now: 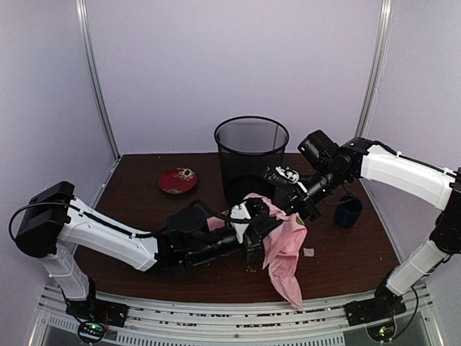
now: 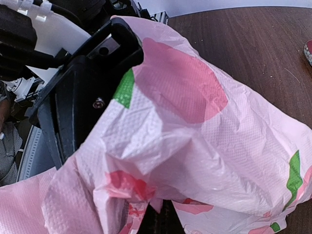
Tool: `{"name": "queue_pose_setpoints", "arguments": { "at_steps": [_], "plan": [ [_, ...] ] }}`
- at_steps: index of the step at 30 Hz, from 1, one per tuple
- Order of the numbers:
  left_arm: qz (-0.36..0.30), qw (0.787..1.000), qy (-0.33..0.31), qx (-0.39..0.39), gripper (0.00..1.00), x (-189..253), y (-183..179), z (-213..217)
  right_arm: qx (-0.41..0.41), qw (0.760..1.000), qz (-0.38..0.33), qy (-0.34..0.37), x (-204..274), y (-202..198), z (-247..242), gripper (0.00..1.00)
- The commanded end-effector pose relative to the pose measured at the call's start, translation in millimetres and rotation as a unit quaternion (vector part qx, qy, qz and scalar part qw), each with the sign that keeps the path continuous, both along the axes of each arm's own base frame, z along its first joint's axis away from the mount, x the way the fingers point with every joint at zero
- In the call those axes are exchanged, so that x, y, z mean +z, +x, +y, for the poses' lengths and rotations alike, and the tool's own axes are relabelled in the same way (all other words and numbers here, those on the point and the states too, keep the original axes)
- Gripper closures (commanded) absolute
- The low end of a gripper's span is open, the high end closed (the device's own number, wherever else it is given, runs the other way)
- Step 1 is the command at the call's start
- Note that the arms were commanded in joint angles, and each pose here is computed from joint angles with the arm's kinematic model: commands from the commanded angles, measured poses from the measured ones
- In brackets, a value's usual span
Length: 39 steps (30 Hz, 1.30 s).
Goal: Put the trash bags into the trash bin
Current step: Pass from the right arm to the left, then pass from the left arm to the right
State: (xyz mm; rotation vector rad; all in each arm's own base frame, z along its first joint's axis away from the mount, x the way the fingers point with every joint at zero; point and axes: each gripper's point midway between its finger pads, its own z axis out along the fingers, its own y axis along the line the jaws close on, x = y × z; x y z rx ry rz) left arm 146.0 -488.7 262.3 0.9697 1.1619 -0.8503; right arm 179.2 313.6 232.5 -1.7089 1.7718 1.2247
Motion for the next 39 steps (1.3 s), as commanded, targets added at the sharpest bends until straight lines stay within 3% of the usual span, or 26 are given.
{"name": "queue_pose_setpoints", "arguments": {
  "at_steps": [1,8,14,28,31,36,39],
  "plan": [
    [-0.005,1.000,-0.019,0.011,1.00,6.7,0.3,6.7,-0.006,1.000,-0.015,0.000,4.2,-0.4,-1.2,1.00],
    [-0.005,0.999,-0.027,0.021,1.00,16.7,-3.6,35.1,-0.047,0.999,-0.018,0.002,23.5,17.5,-23.5,0.88],
    [0.000,1.000,0.001,0.007,1.00,8.7,-9.8,40.1,-0.044,0.995,-0.074,0.042,53.7,5.3,-24.7,0.66],
    [-0.007,0.999,-0.008,-0.035,1.00,18.0,-20.7,24.6,0.018,0.994,-0.095,0.049,58.4,-20.2,10.3,0.61],
    [-0.003,0.999,-0.007,-0.033,1.00,16.2,-19.7,22.9,0.021,0.994,-0.091,0.052,58.5,-21.2,11.8,0.66],
    [0.002,1.000,0.001,-0.026,1.00,11.6,-16.2,20.6,0.019,0.994,-0.092,0.057,61.9,-21.5,12.1,0.97],
    [0.016,1.000,0.004,0.002,0.97,9.2,-6.7,22.7,0.014,0.994,-0.088,0.057,63.3,-21.5,11.5,1.00]
  ]
}}
